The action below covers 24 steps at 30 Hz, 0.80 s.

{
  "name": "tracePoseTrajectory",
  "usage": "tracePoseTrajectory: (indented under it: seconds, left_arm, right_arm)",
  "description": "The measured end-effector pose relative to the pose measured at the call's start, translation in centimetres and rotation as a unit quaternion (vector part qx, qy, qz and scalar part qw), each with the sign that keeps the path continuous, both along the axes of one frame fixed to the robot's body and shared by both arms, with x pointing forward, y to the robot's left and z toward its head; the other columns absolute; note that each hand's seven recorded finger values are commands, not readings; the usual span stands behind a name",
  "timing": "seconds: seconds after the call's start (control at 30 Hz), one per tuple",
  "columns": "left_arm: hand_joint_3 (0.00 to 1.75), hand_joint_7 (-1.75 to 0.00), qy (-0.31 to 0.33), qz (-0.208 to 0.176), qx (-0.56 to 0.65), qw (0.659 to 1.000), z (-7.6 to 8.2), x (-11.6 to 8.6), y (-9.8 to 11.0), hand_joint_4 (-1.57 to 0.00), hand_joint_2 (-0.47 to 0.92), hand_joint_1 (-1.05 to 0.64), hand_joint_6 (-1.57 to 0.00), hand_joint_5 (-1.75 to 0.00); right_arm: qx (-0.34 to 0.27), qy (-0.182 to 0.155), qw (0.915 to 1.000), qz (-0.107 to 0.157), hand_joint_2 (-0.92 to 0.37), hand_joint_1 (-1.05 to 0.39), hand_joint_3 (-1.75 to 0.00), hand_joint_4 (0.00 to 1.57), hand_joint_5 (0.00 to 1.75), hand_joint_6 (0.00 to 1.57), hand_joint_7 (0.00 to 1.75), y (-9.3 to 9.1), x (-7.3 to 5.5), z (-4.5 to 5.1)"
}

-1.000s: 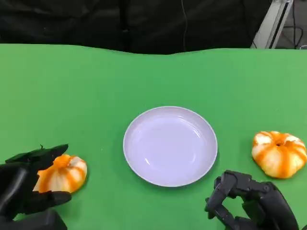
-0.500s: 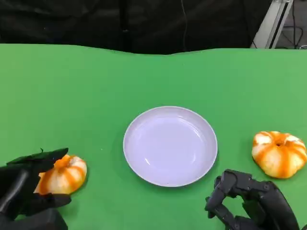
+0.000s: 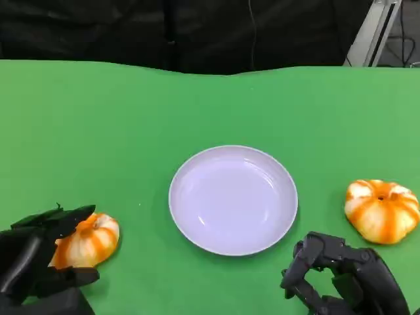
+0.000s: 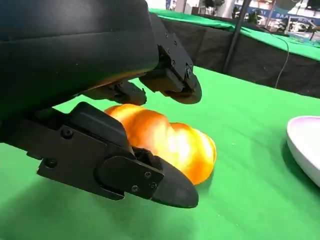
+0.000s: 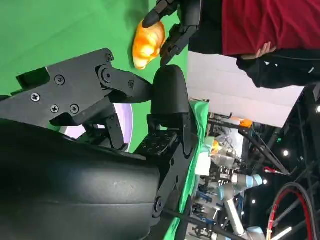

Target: Grasp the bread from the table and place it into the plate.

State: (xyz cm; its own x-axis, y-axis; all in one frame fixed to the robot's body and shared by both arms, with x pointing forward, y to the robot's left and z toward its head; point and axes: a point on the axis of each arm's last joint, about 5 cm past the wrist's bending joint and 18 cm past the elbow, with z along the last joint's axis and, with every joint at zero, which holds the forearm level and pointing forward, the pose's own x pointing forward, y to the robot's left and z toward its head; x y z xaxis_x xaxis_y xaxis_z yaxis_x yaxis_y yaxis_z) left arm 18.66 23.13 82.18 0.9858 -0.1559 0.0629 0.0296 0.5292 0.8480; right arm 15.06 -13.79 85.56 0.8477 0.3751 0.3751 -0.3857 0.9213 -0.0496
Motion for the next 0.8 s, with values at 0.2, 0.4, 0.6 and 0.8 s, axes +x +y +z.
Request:
tracePoseTrajectory:
  seconds: [0.2,0.4,0.6,0.8]
  left_arm:
    - [0.07,0.00,-0.002,-0.003,0.001,1.000,0.06,0.04,-0.17,-0.56,0.92,-0.82,-0.56,0.00]
    - [0.09,0.00,0.000,-0.005,-0.001,1.000,0.02,0.01,-0.25,-0.55,0.92,-0.81,-0.56,0.00]
    - [0.11,-0.01,0.005,-0.013,0.004,1.000,-0.08,-0.01,-0.57,-0.56,0.92,-0.80,-0.57,-0.01]
    - [0.11,-0.01,0.010,-0.017,0.008,1.000,-0.17,-0.06,-0.62,-0.58,0.92,-0.74,-0.59,-0.01]
  right_arm:
    - [0.001,0.000,1.0000,0.000,-0.75,-0.17,-0.71,0.75,1.59,0.78,1.27,-0.02,0.00,0.00]
    - [0.001,0.000,1.0000,-0.002,-0.76,-0.16,-0.71,0.74,1.58,0.78,1.26,-0.10,0.01,0.00]
    - [0.004,0.000,1.0000,-0.004,-0.76,-0.16,-0.70,0.74,1.58,0.78,1.25,-0.21,0.01,0.00]
    - [0.005,0.000,1.0000,-0.002,-0.76,-0.15,-0.70,0.75,1.58,0.78,1.25,-0.21,0.01,-0.01]
